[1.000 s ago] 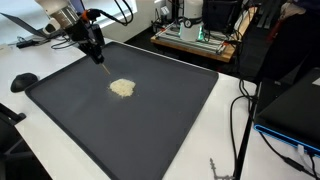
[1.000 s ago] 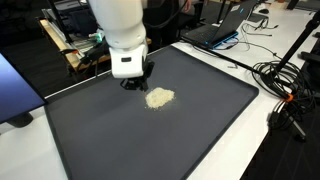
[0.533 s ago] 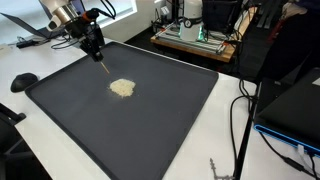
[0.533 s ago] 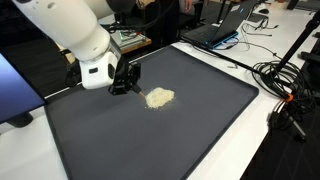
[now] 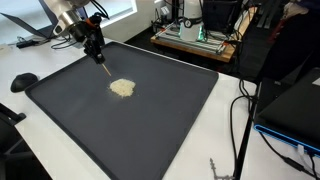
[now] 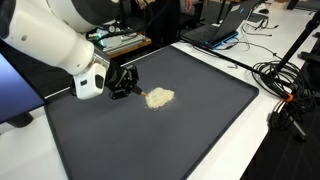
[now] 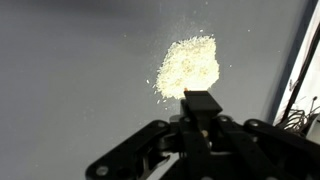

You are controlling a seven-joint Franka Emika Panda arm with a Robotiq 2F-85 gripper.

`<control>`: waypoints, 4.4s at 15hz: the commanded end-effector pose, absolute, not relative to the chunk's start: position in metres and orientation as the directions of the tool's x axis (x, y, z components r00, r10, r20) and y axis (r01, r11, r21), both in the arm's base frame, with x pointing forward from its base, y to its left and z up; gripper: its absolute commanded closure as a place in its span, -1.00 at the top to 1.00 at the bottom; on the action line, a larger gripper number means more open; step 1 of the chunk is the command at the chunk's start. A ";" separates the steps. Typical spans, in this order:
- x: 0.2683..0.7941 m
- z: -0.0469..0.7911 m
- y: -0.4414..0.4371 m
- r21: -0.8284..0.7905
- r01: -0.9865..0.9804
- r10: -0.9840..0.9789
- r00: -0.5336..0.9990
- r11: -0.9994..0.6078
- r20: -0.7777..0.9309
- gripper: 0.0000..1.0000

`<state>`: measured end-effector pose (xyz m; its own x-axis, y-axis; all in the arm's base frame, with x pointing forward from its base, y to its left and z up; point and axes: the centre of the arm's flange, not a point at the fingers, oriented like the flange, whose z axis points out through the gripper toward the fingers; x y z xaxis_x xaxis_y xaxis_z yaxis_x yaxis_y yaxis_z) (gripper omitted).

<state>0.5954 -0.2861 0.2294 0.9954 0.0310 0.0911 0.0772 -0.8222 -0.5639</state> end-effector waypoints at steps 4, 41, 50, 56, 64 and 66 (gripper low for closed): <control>0.583 0.197 -0.298 -0.685 0.078 -0.017 0.991 -0.724 0.130 -0.94; 0.463 0.271 -0.122 -0.107 0.095 0.019 0.831 -0.990 0.556 -0.94; 0.458 0.258 -0.095 -0.030 0.102 0.068 0.825 -0.994 0.561 -0.94; 0.450 0.246 -0.089 -0.033 0.110 0.073 0.826 -0.993 0.559 -0.94; 0.450 0.248 -0.087 -0.012 0.149 0.118 0.824 -0.989 0.554 -0.94; 0.455 0.256 -0.086 -0.006 0.163 0.135 0.835 -0.987 0.533 -0.94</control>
